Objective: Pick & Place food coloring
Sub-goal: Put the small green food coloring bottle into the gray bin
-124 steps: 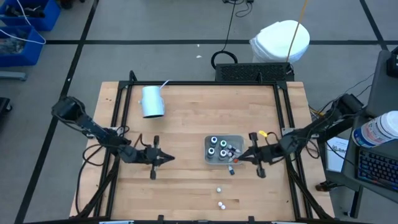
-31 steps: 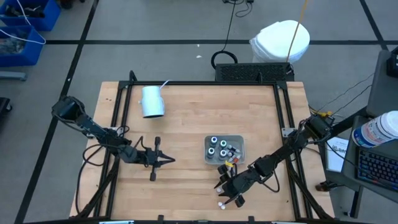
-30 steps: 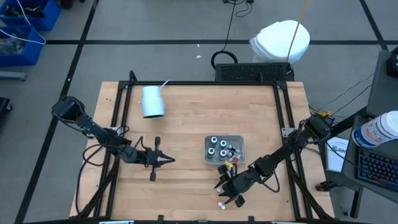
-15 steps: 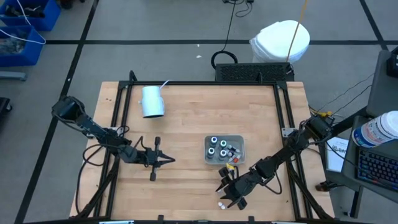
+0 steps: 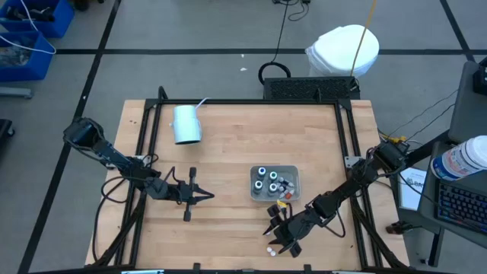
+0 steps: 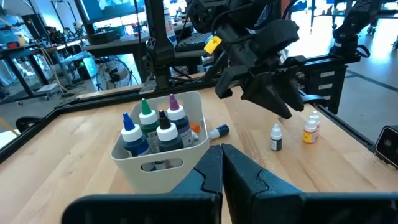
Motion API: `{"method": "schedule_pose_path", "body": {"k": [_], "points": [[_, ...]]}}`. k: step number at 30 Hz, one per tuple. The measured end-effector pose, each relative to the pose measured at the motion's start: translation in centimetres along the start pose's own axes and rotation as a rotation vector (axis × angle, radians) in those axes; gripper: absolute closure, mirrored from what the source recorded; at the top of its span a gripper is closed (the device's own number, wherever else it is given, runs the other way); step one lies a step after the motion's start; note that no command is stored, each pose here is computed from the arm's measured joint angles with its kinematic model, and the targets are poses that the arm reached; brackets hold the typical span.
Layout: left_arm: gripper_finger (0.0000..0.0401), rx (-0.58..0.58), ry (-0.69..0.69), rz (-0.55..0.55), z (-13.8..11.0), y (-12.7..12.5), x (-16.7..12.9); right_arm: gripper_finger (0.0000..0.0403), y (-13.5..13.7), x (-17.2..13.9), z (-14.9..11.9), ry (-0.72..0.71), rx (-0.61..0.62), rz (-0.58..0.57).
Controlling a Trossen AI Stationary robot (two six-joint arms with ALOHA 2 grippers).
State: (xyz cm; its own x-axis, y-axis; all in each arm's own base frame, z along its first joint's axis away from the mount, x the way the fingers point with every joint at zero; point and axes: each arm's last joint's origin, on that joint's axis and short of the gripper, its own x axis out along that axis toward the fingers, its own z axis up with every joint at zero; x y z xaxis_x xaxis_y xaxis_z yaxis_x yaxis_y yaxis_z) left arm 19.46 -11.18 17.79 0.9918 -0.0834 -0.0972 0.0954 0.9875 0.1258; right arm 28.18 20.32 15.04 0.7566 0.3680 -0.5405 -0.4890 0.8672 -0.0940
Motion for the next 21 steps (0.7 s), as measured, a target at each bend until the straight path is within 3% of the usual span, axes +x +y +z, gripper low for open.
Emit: {"method": "schedule_pose_path", "body": {"k": [21], "points": [[0.0391,0.000,0.000,0.000,0.00,0.00,0.00,0.0250,0.58,-0.09,0.19,-0.020,0.012,0.017]]}}
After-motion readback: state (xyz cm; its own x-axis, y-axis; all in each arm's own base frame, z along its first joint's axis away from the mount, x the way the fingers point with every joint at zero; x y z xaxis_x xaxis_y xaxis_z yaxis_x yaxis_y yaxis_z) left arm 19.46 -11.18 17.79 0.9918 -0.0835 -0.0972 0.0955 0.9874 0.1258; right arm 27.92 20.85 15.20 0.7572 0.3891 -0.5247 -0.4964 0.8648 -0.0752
